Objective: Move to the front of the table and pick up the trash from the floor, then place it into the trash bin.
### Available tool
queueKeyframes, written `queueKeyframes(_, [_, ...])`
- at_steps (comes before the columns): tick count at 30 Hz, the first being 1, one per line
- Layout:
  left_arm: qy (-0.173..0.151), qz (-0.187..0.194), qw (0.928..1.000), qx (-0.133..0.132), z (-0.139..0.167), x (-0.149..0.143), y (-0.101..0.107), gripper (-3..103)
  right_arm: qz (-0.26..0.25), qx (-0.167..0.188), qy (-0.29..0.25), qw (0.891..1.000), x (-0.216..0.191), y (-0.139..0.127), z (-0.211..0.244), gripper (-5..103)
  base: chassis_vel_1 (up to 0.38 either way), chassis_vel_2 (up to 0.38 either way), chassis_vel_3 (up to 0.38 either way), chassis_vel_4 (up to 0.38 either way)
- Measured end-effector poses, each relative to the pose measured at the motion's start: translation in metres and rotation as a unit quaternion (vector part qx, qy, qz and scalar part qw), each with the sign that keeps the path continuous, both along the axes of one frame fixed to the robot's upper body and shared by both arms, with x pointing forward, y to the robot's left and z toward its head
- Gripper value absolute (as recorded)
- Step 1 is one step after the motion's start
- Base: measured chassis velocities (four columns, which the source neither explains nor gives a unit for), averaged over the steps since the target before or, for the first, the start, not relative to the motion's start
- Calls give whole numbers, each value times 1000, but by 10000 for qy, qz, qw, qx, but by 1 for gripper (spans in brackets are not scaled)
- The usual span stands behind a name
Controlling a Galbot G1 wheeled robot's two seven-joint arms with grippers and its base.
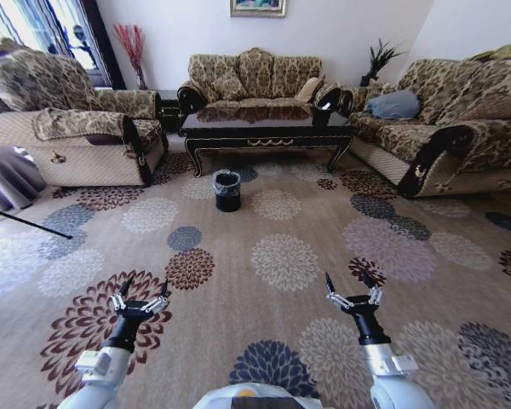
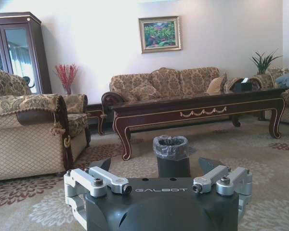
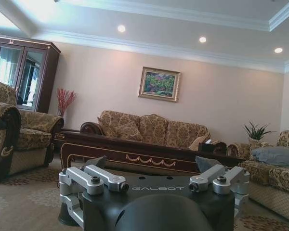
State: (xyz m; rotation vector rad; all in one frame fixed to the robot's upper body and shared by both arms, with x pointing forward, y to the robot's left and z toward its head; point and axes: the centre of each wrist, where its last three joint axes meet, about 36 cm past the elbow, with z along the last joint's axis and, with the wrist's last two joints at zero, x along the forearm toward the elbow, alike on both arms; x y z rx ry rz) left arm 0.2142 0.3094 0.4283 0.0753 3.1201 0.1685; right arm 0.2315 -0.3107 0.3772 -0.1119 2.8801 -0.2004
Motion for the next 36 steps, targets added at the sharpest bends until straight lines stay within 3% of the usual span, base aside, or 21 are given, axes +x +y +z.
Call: queueKeyframes(36, [0,0,10000,0,0,0,0,100,0,0,0,10000,0,0,0,100,0,0,0,0])
